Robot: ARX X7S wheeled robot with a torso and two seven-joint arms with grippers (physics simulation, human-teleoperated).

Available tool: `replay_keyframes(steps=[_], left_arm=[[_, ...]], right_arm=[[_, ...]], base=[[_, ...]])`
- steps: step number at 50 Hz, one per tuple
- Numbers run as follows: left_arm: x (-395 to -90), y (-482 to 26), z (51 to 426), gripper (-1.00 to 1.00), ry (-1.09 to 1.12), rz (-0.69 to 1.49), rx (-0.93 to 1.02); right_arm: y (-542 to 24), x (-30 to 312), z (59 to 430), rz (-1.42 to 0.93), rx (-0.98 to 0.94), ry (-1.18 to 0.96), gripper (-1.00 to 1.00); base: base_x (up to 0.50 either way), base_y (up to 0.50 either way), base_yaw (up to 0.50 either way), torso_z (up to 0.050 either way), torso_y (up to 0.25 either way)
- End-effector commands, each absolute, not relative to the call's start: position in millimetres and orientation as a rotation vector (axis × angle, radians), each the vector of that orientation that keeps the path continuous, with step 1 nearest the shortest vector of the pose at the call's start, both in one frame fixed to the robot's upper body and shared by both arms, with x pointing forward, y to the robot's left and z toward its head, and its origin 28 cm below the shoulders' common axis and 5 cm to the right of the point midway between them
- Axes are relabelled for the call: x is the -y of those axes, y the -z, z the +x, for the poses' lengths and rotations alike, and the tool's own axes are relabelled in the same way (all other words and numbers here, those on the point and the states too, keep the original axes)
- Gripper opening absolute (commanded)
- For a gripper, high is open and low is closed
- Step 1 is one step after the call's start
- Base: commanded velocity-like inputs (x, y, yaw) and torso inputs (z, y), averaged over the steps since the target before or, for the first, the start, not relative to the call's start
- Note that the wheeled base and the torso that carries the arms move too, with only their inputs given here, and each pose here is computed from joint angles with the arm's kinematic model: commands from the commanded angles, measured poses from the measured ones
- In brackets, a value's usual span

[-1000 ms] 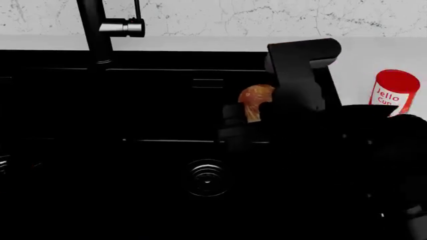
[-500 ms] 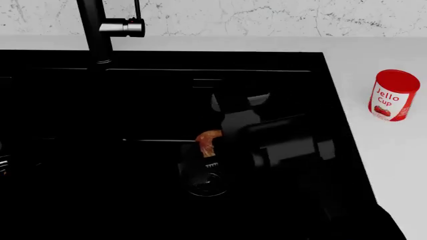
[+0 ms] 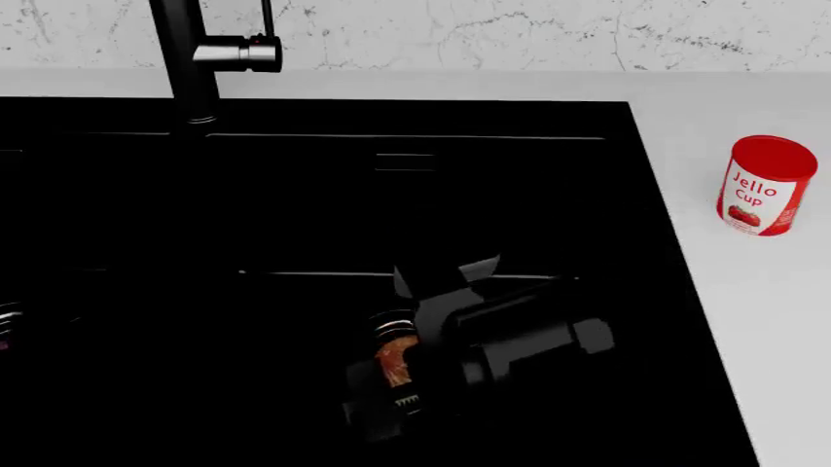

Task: Pick the scallop from the counter and place it in the sink

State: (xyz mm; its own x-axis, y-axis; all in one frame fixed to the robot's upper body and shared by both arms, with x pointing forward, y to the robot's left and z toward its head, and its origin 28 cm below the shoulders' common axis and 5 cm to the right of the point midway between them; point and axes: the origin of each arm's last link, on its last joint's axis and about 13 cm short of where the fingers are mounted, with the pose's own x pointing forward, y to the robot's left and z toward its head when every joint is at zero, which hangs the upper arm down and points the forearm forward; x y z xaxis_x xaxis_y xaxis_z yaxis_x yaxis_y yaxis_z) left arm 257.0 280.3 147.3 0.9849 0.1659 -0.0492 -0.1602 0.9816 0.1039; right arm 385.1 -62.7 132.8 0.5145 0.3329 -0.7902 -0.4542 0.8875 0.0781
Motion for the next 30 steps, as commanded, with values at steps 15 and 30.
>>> replay_keyframes(steps=[15,30], left_arm=[[-279.9,-144.5,256.0,1.0,-0.164,0.096,-0.059],[-280.0,-144.3,256.6,1.0,-0.162,0.092,-0.057]], right_arm=[[-124.4,58.4,381.8,-0.167,-0.939,-0.522,-1.0],[-130.8,58.7,383.6,-0.173,-0.938,-0.533,1.0]], base=[[0.0,0.0,0.0,0.0,0.0],[0.0,0.0,0.0,0.0,0.0]])
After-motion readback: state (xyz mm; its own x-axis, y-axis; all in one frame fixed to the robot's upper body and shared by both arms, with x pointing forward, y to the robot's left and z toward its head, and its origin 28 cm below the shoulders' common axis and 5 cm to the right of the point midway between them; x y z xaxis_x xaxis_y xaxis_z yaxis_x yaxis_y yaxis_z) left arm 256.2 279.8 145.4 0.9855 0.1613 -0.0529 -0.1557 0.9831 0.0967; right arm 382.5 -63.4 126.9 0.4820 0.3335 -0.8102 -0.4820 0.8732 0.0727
